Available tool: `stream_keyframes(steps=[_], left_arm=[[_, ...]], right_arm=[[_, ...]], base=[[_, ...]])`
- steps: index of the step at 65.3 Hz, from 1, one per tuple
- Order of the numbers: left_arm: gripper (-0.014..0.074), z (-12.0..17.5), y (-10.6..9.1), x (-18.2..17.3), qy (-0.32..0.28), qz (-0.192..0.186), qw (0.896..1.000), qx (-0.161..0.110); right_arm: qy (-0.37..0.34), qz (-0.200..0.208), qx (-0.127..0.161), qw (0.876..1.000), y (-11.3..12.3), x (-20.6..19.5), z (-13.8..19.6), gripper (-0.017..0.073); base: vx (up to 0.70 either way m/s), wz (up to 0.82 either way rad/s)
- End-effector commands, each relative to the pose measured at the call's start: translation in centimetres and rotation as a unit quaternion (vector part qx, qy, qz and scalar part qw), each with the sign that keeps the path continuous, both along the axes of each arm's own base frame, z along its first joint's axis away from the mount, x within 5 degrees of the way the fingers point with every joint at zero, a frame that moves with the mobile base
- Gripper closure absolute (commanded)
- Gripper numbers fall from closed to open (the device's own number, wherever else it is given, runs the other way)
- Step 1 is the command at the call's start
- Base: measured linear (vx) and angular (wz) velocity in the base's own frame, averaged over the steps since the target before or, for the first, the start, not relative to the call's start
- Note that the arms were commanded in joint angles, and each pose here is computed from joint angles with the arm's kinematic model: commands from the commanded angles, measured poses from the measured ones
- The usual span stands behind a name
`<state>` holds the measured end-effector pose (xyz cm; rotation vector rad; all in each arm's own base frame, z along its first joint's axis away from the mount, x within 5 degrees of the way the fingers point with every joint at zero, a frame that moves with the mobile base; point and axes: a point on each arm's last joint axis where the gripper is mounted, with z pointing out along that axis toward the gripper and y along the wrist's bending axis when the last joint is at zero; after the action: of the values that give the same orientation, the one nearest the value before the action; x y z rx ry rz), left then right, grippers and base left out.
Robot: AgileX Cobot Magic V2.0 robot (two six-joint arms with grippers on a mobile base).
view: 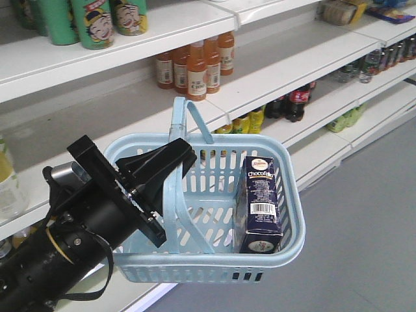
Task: Left arm holds basket, right arm returns cookies
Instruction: 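Turn the base along the shelves, keeping the basket in the left gripper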
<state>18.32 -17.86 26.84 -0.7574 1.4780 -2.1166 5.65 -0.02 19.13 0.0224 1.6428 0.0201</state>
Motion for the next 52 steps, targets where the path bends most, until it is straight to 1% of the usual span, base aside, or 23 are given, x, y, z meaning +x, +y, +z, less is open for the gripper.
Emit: stream_keyframes(steps=[1,20,52], left_arm=[[0.0594,2.88,0.37,-0.52,-0.069,-0.003,0.995,-0.073],[0.0594,2.88,0.37,-0.52,-0.069,-0.003,0.995,-0.073],[0.0594,2.88,0.37,-0.52,-0.069,-0.003,0.995,-0.073]], right_arm=[[-0.033,-0.001,-0.006,0.999,0.00,0.03,0.14,0.0566],[-0.033,-0.001,-0.006,0.999,0.00,0.03,0.14,0.0566],[-0.033,-0.001,-0.006,0.999,0.00,0.03,0.14,0.0566]], base=[[0.02,-0.47],[0.01,-0.53],[-0.03,-0.60]])
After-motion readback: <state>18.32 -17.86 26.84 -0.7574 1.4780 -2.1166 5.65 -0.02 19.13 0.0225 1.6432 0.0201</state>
